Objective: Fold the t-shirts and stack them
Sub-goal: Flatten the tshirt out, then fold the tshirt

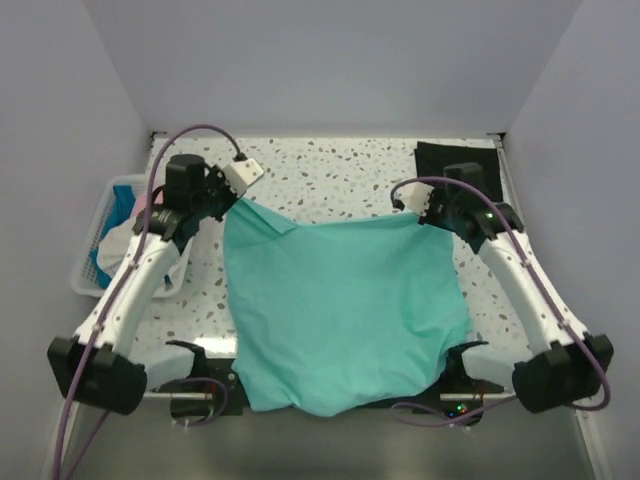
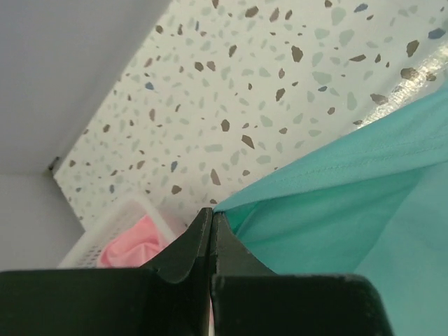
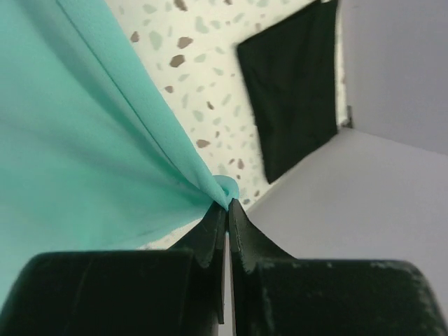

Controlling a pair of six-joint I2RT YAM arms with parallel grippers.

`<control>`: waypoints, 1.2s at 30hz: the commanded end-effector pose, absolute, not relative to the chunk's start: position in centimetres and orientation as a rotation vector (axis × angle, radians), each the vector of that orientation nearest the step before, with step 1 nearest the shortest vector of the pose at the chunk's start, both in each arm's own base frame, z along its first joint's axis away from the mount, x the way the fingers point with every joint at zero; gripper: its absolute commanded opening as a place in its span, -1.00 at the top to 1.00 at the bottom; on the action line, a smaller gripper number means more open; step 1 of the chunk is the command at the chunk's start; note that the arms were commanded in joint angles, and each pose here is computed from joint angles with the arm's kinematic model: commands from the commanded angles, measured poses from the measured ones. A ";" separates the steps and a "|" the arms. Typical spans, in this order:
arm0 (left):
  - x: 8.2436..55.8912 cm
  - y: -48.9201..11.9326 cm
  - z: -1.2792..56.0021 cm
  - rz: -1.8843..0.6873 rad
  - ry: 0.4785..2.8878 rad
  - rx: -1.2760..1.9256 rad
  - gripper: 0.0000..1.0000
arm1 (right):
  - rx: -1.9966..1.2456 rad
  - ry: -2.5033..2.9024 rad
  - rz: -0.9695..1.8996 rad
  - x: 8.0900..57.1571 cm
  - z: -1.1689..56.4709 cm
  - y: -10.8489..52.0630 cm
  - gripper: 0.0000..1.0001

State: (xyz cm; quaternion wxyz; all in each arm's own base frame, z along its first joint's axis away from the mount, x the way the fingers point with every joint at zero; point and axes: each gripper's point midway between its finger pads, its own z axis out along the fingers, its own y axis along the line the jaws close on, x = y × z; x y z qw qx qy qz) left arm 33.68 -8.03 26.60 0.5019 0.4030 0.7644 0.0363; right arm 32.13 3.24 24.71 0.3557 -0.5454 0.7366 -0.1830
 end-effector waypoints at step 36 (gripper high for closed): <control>38.7 -15.2 15.6 -0.035 2.212 1.154 1.00 | -1.587 2.048 -0.341 47.1 10.7 1.7 1.00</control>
